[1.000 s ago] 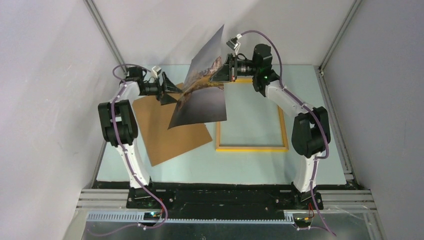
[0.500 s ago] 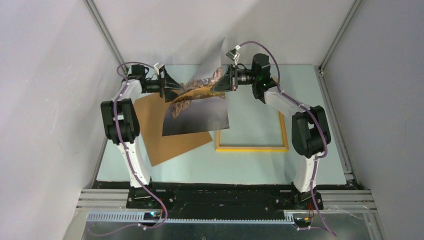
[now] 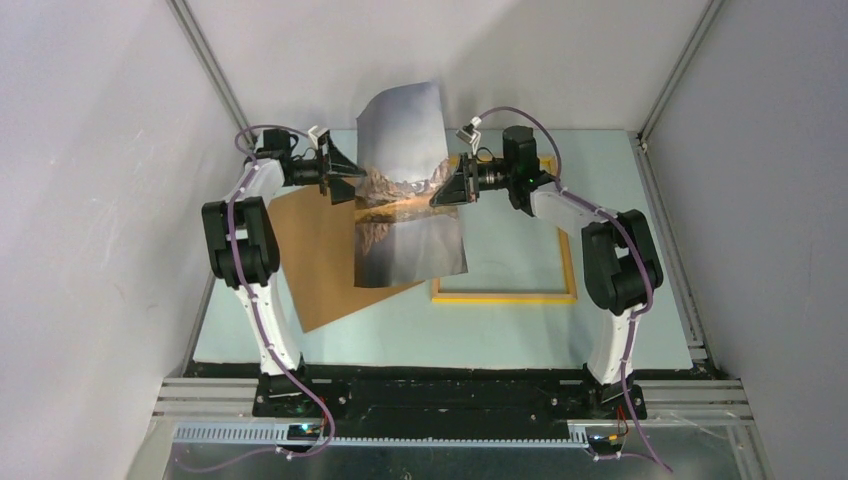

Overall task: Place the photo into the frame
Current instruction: Turn over the photo at the center of the board.

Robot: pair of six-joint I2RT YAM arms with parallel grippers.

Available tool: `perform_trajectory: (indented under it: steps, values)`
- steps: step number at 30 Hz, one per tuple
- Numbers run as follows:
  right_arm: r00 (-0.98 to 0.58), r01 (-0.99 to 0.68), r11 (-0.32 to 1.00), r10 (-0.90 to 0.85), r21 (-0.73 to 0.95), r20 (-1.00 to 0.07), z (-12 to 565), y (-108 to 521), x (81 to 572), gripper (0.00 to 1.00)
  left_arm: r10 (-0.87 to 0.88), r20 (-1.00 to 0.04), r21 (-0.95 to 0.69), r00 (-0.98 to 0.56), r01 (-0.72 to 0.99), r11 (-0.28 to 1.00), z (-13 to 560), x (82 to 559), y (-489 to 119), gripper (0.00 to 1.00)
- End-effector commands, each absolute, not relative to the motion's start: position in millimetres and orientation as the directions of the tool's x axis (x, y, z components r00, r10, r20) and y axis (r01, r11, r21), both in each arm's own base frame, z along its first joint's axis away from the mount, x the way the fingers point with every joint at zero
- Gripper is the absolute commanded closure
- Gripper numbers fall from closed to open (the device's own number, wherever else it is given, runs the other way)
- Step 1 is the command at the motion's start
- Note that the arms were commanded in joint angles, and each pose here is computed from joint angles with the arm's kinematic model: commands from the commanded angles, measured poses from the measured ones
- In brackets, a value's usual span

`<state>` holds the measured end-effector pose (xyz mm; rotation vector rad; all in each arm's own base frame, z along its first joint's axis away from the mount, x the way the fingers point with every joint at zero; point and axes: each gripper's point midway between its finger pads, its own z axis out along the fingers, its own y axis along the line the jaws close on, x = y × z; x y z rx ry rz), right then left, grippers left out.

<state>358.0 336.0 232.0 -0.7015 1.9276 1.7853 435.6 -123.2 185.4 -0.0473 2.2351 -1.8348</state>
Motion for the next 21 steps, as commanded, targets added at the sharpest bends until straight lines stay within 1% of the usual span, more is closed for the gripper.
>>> perform_trajectory:
  steps: [1,13,16,17,21]
  values:
    - [-0.763,-0.646,0.106,-0.061,0.756,-0.643,215,324,374,1.00,-0.162,-0.225,-0.966,-0.961,0.198,0.167,218,435,-127,0.02]
    - [-0.810,-0.555,0.301,0.019,0.776,-0.586,180,304,411,1.00,-0.160,-0.240,-0.963,-0.958,0.214,0.163,224,425,-127,0.02]
    - [-0.814,-0.542,0.330,0.024,0.773,-0.580,174,300,416,1.00,-0.166,-0.247,-0.961,-0.955,0.219,0.170,224,425,-125,0.02]
    - [-0.816,-0.536,0.336,0.027,0.774,-0.577,173,299,417,1.00,-0.167,-0.248,-0.960,-0.954,0.219,0.173,224,425,-125,0.00]
    - [-0.819,-0.527,0.357,0.031,0.771,-0.574,169,295,422,1.00,-0.169,-0.250,-0.959,-0.953,0.220,0.177,224,424,-124,0.02]
